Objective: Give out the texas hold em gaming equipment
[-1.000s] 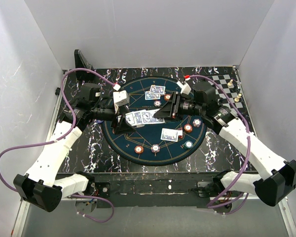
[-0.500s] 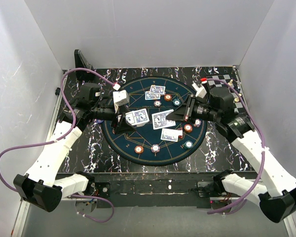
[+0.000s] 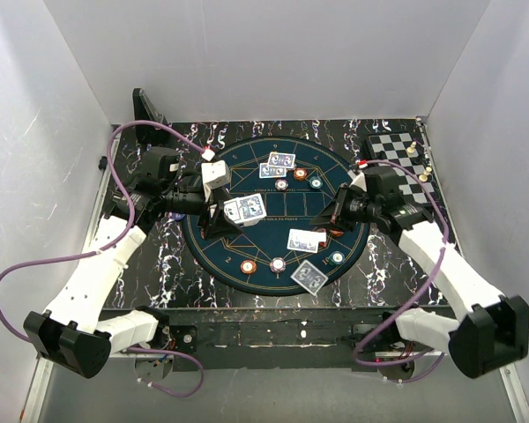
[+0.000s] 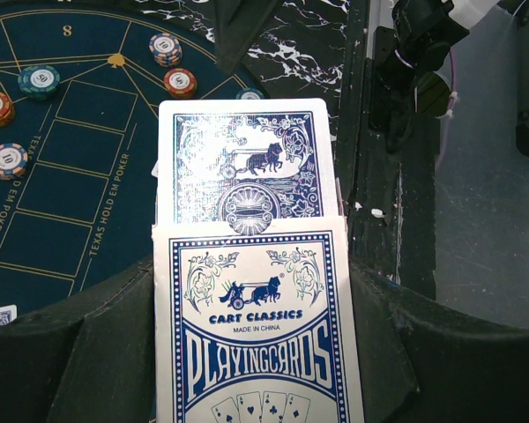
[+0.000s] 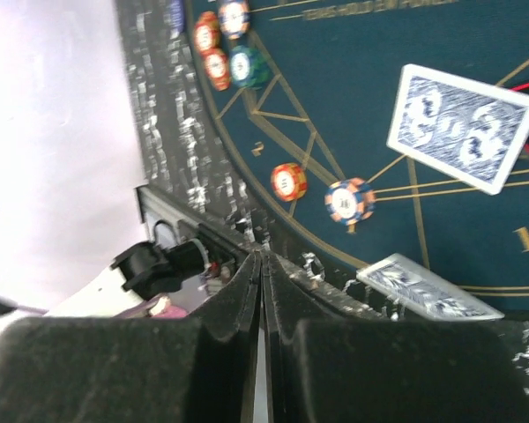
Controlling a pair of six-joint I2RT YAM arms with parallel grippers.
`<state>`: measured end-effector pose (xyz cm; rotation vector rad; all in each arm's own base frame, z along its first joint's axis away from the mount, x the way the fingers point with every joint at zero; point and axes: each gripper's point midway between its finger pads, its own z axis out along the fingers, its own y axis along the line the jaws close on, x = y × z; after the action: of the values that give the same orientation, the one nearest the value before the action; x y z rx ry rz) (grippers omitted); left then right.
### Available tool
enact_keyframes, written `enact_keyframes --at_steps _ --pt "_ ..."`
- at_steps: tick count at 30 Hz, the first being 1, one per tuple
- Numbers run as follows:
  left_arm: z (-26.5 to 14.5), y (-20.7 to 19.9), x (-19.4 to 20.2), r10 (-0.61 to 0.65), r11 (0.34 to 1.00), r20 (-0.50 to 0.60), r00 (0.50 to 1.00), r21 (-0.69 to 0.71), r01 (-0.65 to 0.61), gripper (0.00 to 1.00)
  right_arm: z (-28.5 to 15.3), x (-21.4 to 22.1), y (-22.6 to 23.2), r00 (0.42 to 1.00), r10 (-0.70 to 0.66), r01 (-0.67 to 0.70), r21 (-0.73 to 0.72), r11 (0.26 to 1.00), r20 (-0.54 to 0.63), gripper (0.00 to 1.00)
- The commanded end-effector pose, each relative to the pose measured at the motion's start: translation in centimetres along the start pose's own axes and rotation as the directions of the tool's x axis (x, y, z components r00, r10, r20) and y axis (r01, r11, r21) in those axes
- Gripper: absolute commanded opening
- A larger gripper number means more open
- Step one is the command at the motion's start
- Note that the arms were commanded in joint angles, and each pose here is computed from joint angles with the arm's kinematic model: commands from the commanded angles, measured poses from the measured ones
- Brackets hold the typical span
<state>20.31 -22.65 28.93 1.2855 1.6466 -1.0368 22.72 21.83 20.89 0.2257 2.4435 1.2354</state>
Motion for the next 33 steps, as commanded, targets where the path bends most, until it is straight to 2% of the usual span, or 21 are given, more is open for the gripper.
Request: enact_keyframes --at_steps 1,4,5,7,9,11,19,25,33 --pt "-0.9 -0.6 -1.8 0.058 0.998 0.037 0.998 -0.004 -0.058 0.39 2.0 -2.1 -2.7 0.998 -0.059 0.056 0.110 0.992 0.027 0.08" --pt "-1.0 -0.7 -1.8 0.059 0.998 0.038 0.998 -0.008 -0.058 0.39 2.5 -2.7 -3.3 0.997 -0.070 0.066 0.154 0.986 0.022 0.08" --pt "-1.0 -0.8 -1.7 0.060 0.998 0.040 0.997 -0.005 -0.060 0.39 2.6 -2.7 -3.2 0.997 -0.071 0.067 0.150 0.986 0.018 0.11" --pt "-1.0 -0.9 -1.6 0.059 0.998 0.040 0.997 -0.004 -0.059 0.39 2.4 -2.6 -3.3 0.997 -0.078 0.074 0.153 0.985 0.018 0.22" --pt "-0.9 -0.8 -1.4 0.059 0.998 0.038 0.998 -0.004 -0.059 0.39 2.2 -2.2 -3.8 0.997 -0.071 0.067 0.171 0.983 0.016 0.40" --pt "-0.8 -0.8 -1.2 0.055 0.998 0.034 0.998 0.001 -0.055 0.39 2.7 -1.9 -4.4 0.998 -0.065 0.064 0.179 0.982 0.002 0.49" --pt "-0.5 -0.6 -0.8 0.046 0.999 0.035 0.998 0.015 -0.046 0.39 8.8 -3.5 -5.5 0.994 -0.087 0.101 0.301 0.948 -0.059 0.50" --pt "-0.5 -0.5 -1.5 0.045 0.999 0.035 0.998 0.024 -0.046 0.39 12.7 -4.9 -7.7 0.988 -0.111 0.149 0.445 0.883 -0.112 0.48" --pt "-0.5 -0.3 -1.4 0.032 0.999 0.029 0.999 0.024 -0.033 0.39 12.5 -1.6 -10.4 0.981 -0.084 0.161 0.491 0.856 -0.175 0.48"
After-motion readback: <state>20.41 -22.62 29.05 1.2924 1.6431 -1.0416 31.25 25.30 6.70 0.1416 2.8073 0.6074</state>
